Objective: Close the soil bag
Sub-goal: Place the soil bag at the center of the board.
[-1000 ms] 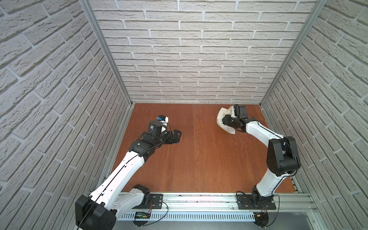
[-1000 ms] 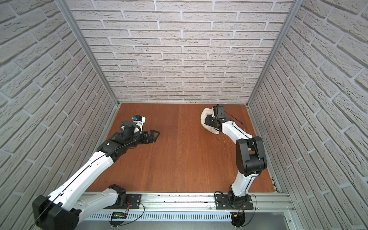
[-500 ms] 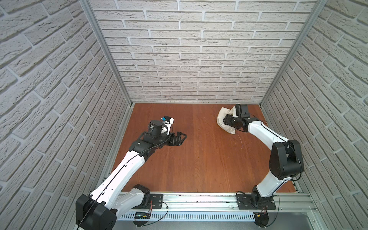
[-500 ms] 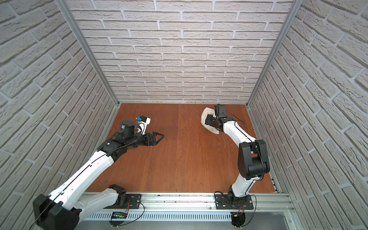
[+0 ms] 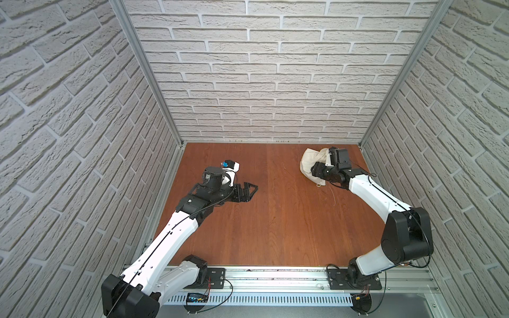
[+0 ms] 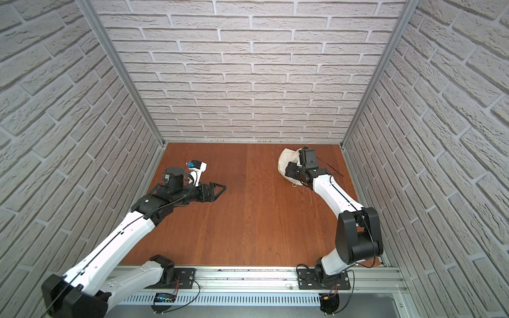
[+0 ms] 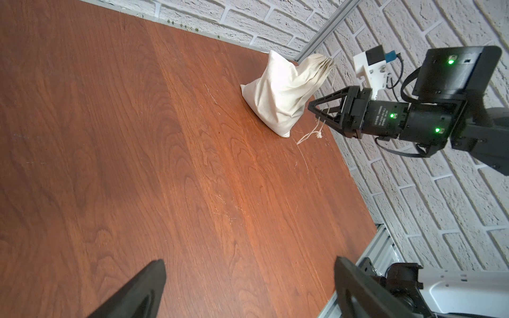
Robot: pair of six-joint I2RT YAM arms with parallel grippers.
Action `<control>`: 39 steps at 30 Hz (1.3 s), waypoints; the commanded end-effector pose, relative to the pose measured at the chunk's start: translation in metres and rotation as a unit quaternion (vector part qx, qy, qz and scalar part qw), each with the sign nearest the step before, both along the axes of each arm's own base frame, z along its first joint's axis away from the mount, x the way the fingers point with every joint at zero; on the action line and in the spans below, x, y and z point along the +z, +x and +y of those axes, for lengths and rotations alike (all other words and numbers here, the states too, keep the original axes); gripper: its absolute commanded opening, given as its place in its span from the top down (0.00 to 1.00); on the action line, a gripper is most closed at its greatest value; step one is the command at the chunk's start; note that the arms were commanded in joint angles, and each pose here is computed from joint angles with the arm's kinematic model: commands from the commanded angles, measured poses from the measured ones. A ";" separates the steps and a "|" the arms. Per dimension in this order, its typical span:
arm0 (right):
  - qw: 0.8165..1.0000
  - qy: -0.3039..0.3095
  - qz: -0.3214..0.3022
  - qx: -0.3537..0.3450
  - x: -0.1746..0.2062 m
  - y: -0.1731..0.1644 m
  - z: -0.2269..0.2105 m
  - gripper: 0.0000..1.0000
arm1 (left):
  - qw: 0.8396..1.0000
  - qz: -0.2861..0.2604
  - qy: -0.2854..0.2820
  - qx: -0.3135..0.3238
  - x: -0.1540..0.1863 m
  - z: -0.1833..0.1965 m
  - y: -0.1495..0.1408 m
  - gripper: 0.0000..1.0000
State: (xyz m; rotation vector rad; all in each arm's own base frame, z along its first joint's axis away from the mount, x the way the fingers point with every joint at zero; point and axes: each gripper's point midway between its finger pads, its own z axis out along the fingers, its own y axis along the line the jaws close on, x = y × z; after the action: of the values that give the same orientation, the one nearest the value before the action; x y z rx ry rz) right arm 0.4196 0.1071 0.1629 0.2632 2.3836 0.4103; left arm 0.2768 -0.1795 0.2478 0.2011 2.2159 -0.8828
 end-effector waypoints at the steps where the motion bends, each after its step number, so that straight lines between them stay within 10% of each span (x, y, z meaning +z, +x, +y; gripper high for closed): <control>1: 1.000 -0.015 -0.008 -0.007 0.009 -0.010 -0.003 0.34 | 1.000 -0.024 -0.011 0.002 0.015 0.001 0.000 0.02; 22: 0.990 -0.141 -0.025 -0.012 0.038 -0.043 -0.010 0.18 | 1.000 -0.025 -0.012 0.014 0.013 0.005 -0.004 0.02; 39: 0.960 -0.112 -0.207 0.154 0.096 -0.065 0.042 0.14 | 0.997 -0.046 0.016 0.061 0.020 0.024 -0.001 0.02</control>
State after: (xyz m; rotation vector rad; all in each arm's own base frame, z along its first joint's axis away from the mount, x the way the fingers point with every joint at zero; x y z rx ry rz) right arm 0.3545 0.1349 0.2301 -0.1517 2.1704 0.2481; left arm 0.2736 -0.1625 0.2601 0.1314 2.1710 -0.8039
